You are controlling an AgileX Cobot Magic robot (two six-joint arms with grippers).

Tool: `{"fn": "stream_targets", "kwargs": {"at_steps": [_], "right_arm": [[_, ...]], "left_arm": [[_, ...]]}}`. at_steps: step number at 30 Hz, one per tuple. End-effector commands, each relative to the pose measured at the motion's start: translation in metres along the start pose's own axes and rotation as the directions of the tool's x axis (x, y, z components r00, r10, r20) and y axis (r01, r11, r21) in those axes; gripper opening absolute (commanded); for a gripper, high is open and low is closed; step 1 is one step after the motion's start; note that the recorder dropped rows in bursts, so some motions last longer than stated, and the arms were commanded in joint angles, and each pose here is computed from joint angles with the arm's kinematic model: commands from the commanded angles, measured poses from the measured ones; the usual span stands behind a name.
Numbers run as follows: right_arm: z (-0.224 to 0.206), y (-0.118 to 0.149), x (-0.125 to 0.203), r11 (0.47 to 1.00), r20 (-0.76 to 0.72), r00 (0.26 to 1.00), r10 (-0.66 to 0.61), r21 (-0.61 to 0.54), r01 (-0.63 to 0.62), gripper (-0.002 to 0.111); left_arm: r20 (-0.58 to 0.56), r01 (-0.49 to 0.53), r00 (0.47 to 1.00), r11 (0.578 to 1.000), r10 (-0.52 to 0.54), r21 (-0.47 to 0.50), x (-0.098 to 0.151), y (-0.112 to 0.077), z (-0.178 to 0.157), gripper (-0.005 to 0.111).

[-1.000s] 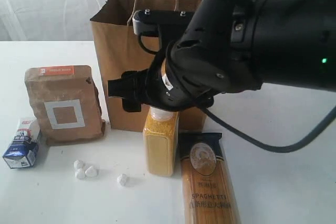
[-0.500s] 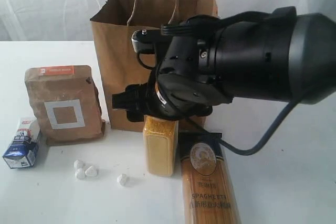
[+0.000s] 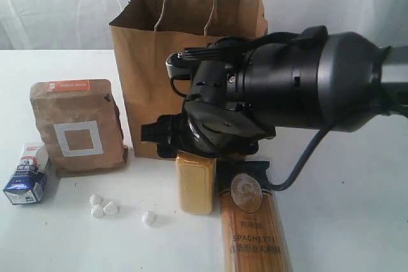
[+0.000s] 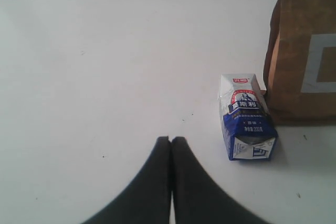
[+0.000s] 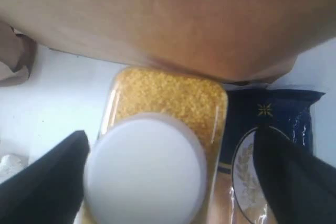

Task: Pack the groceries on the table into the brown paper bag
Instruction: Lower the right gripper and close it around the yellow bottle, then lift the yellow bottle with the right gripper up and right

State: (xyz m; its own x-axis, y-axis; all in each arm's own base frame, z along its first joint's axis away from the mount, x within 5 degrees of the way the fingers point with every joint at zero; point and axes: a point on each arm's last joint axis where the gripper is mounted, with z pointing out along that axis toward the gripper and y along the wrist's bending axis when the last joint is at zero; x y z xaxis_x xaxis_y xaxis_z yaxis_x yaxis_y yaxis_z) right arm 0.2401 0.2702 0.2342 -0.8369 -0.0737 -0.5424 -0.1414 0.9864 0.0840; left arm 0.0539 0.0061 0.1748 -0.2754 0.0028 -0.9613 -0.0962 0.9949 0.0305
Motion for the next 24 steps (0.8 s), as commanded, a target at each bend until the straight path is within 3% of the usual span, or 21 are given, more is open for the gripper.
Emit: {"fn": "stream_targets", "kwargs": {"at_steps": [1, 6, 12, 18, 24], "right_arm": [[0.006, -0.002, 0.003, 0.999, -0.011, 1.0, -0.026, 0.02, 0.026, 0.077], [0.013, 0.001, 0.009, 0.999, -0.061, 0.997, -0.044, 0.014, 0.045, 0.076], [0.011, 0.002, 0.011, 0.998, -0.09, 0.994, -0.058, -0.007, 0.058, 0.065], [-0.002, 0.0, 0.007, 0.99, -0.069, 0.988, -0.137, -0.031, 0.135, 0.041], [-0.042, -0.008, -0.005, 0.981, 0.005, 0.984, -0.176, -0.081, 0.176, 0.016]], "left_arm": [[-0.001, 0.004, 1.0, 1.0, -0.004, 0.007, 0.001, 0.0, 0.0, 0.0], [-0.001, 0.004, 1.0, 1.0, -0.004, 0.007, 0.001, 0.0, 0.0, 0.0], [-0.001, 0.004, 1.0, 1.0, -0.004, 0.007, 0.001, 0.0, 0.0, 0.0], [-0.001, 0.004, 1.0, 1.0, -0.004, 0.007, 0.001, 0.0, 0.0, 0.0], [-0.001, 0.004, 1.0, 1.0, -0.004, 0.007, 0.001, 0.0, 0.0, 0.0]]}}
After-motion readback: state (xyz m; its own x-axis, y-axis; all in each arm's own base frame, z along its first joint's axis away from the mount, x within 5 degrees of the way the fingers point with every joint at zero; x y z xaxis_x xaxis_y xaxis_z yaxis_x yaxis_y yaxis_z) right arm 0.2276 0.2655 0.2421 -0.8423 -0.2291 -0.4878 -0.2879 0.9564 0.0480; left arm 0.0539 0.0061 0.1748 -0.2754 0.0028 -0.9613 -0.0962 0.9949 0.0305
